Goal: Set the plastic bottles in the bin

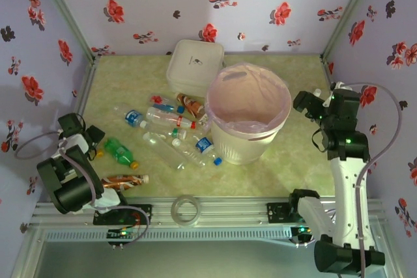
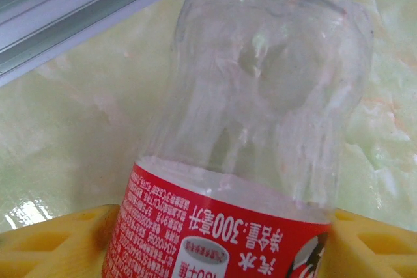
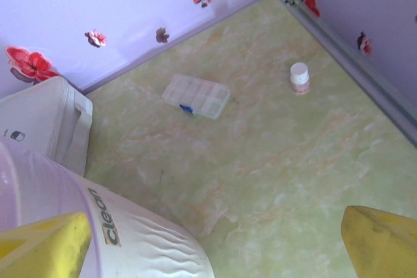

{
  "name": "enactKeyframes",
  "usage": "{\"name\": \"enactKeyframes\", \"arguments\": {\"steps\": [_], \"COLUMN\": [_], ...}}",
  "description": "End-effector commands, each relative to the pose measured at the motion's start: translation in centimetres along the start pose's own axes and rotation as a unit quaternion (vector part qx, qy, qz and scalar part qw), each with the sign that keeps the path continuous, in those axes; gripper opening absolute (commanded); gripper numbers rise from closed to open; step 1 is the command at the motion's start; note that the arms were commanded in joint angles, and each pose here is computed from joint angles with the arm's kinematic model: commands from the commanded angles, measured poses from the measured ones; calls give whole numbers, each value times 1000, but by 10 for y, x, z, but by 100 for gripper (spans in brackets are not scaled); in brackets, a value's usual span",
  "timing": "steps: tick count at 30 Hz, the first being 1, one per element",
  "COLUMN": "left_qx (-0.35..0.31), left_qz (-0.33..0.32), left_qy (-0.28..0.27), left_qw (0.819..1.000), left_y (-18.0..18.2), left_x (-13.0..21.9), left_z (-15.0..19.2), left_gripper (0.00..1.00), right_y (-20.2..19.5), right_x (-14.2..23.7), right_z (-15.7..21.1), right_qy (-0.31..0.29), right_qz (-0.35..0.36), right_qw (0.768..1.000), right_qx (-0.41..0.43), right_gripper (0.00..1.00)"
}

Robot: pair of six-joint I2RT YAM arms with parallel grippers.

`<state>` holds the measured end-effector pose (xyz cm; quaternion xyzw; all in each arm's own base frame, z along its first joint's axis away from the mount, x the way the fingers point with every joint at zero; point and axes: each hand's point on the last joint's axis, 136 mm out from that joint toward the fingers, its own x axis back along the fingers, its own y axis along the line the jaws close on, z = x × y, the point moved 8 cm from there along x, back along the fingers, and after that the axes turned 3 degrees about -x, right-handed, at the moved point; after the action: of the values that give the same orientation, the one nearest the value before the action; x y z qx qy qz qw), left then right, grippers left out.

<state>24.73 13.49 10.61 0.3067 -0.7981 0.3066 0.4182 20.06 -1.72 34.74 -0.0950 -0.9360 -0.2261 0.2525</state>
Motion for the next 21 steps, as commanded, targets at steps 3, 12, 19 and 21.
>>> {"name": "enactKeyframes", "arguments": {"steps": [3, 12, 19, 21], "left_qx": [-17, -55, -163, -206], "left_qz": [16, 70, 198, 254], "left_qy": [-18, -89, -123, -128], "left_qw": [1000, 992, 959, 936], "left_y": [-10, -42, -126, -156], "left_x": [11, 81, 166, 192], "left_z": [-9, -30, -19, -8], "left_gripper": [70, 63, 58, 57], "right_y": [1, 41, 99, 121], "right_x": [28, 51, 71, 73], "right_z": [-17, -52, -71, -70], "right_qy": [-48, -72, -53, -35], "right_qz": [15, -120, -297, -345], "right_qw": [999, 990, 954, 938], "right_qx": [12, 10, 0, 13], "right_gripper": [99, 98, 93, 92]}}
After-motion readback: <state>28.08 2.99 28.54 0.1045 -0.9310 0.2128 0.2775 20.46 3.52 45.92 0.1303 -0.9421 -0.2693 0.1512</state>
